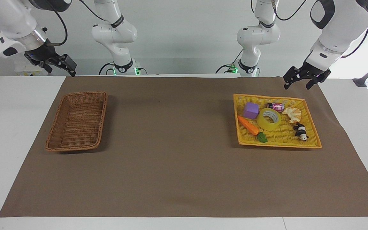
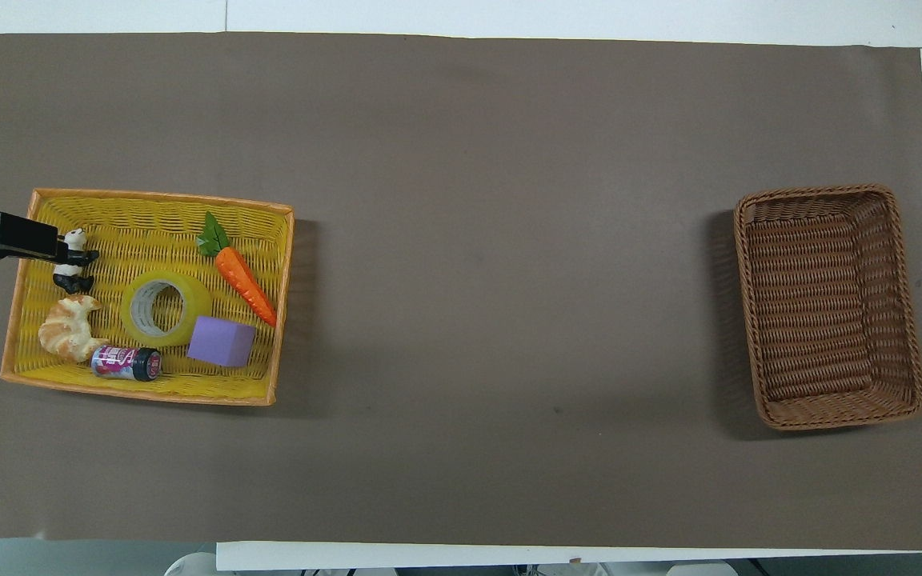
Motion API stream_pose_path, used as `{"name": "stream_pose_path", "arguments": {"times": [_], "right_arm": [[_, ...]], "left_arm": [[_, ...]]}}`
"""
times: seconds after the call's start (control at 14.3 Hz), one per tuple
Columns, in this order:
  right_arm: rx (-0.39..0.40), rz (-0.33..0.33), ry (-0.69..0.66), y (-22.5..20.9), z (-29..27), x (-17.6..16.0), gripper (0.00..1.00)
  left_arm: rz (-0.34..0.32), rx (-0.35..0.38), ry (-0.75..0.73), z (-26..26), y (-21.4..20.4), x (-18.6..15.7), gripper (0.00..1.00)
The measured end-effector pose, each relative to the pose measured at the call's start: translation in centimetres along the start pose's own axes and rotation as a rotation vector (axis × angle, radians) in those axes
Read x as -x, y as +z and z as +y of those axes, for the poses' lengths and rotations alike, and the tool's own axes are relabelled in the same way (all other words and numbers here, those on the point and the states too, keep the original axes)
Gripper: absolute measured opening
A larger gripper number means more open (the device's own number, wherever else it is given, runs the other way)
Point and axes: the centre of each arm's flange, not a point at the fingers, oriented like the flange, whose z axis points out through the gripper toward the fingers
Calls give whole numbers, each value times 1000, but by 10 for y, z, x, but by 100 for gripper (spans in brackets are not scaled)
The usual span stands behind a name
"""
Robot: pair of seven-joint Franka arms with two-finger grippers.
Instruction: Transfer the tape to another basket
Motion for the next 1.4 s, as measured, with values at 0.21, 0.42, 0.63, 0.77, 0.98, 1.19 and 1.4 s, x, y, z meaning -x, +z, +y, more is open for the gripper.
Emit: {"name": "stream_pose_path", "arguments": {"times": [0.21, 0.42, 0.63, 0.77, 0.98, 1.19, 1.4], "right_arm": [[0, 0, 0, 0, 0, 0, 100], [0, 0, 0, 0, 0, 0, 100], [0, 0, 0, 0, 0, 0, 100], [0, 0, 0, 0, 0, 0, 100], [0, 0, 0, 0, 0, 0, 100], [0, 0, 0, 0, 0, 0, 100], [0, 0, 0, 0, 0, 0, 100]], "left_arm": [[0, 0, -1, 0, 0, 0, 100], [-1, 0, 0, 0, 0, 0, 100], [-1, 0, 0, 0, 0, 0, 100], [-9, -1, -8, 0, 4, 1, 100], [7, -10, -43, -15, 35, 7, 100], [9, -15, -70, -29, 94, 19, 100], [40, -18, -87, -48, 146, 23, 100]]}}
